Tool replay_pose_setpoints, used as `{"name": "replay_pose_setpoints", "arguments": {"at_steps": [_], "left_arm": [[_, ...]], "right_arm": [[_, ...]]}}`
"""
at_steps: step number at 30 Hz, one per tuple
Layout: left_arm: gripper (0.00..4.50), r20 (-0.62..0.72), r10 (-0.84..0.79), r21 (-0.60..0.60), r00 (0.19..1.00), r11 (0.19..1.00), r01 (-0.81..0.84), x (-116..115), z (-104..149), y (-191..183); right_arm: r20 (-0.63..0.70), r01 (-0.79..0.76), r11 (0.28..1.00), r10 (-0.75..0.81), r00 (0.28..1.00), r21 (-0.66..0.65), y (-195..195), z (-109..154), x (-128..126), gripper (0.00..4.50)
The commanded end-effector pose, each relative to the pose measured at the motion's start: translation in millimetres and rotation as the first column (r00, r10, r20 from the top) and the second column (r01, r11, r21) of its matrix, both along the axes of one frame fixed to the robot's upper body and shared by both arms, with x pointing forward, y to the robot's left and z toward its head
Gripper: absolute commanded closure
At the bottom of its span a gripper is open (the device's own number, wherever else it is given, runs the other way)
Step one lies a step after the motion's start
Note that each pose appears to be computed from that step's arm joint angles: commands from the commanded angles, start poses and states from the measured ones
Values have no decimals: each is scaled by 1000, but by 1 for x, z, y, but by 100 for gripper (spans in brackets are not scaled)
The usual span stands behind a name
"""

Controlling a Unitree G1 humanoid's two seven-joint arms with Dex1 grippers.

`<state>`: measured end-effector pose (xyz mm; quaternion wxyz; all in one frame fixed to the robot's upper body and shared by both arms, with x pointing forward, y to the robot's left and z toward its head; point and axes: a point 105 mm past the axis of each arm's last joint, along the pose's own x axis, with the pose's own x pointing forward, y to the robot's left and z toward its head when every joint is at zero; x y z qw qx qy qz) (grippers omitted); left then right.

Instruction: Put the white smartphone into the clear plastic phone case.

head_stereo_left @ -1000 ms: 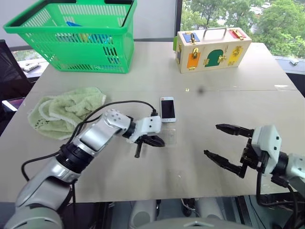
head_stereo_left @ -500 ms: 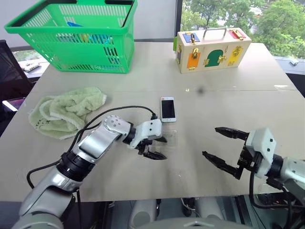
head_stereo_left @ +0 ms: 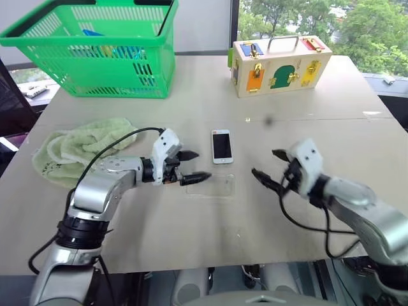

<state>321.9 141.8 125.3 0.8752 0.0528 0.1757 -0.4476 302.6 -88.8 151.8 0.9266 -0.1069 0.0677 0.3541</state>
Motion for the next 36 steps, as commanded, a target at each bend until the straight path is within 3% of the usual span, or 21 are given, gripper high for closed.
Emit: {"name": "replay_pose_setpoints", "arguments": {"at_steps": [1,9,11,15,18,24,30,36], "left_arm": [[5,71,84,-11,994,996,-83,11,18,-2],[5,131,224,-35,966,975,-221,21,31,8],[88,133,204,-48,970,979,-199,15,34,9],[88,135,124,-63,983,991,-117,-3,39,15],[7,122,55,-82,991,996,-46,-19,42,19],[7,103,63,-28,993,998,-60,-34,32,46],[7,92,90,-33,992,996,-87,-35,26,52],[7,87,92,-27,992,996,-90,-36,24,52]], "right_arm": [[30,29,999,-28,999,-15,5,5,12,0],[51,101,993,-98,994,-53,24,7,45,0],[13,105,994,-105,994,-32,36,5,54,0],[-79,117,993,-116,990,14,55,-4,67,0],[-106,118,993,-118,987,0,67,-13,73,0],[-189,99,995,-97,977,-1,87,-28,73,0],[-273,29,995,-2,962,94,118,-26,64,0],[-288,25,998,-42,957,-63,130,-46,66,0]]}}
